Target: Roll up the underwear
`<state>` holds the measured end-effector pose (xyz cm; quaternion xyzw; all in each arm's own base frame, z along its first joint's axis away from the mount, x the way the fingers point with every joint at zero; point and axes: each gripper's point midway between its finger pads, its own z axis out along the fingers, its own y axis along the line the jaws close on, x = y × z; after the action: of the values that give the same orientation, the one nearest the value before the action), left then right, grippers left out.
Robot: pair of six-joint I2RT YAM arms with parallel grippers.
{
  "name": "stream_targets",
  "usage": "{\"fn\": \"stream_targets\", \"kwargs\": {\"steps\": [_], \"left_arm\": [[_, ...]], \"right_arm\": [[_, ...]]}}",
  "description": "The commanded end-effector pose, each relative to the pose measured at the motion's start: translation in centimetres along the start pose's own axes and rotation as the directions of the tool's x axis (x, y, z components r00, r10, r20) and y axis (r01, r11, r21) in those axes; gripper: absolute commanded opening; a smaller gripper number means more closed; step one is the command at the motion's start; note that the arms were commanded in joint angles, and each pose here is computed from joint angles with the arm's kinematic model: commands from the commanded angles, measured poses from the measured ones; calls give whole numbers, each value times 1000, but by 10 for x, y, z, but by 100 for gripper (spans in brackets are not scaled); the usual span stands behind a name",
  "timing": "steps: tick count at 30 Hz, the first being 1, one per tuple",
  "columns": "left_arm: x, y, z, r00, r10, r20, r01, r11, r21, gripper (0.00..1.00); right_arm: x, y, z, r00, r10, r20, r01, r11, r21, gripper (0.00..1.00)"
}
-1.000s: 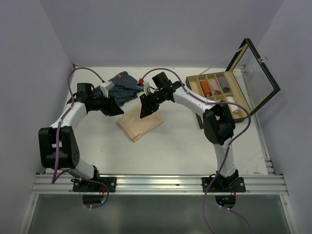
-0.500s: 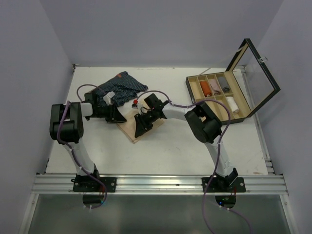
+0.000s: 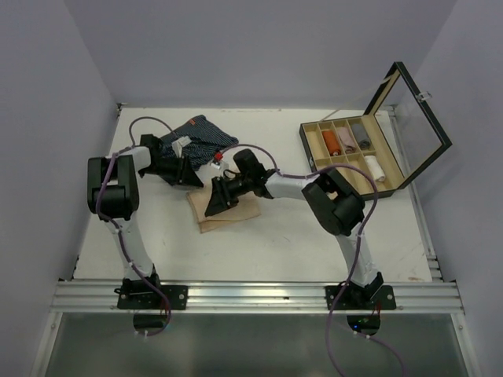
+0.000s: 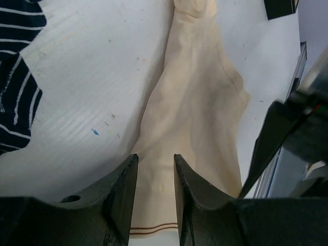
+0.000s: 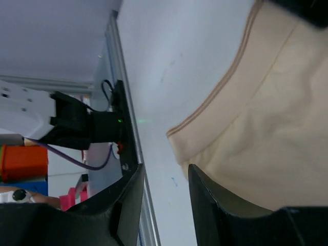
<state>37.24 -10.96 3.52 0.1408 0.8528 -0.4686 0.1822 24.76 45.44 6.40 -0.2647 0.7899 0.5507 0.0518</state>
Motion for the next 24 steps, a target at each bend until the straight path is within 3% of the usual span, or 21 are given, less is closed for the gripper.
{"fn": "stream_targets", "kwargs": {"steps": [1, 6, 9, 18, 24], "left_arm": [[-9, -24, -21, 985, 174, 1, -174, 985, -4, 38], [-7, -51, -25, 986, 137, 100, -141, 989, 34, 38], [1, -51, -18, 989, 102, 111, -109, 992, 61, 39], [38, -13, 1, 998, -18, 67, 18, 1000, 3, 39], [61, 10, 9, 995, -96, 7, 97, 995, -18, 39]], "right_arm": [[-85, 71, -68, 972, -104, 209, 131, 985, -117, 45], [-137, 12, -113, 949, -105, 296, 108, 994, 7, 45], [-141, -16, -108, 953, -104, 284, 96, 995, 40, 44], [-115, -106, -77, 971, -42, 235, 14, 993, 118, 41], [-97, -165, -96, 968, 22, 249, -81, 970, 230, 39]]}}
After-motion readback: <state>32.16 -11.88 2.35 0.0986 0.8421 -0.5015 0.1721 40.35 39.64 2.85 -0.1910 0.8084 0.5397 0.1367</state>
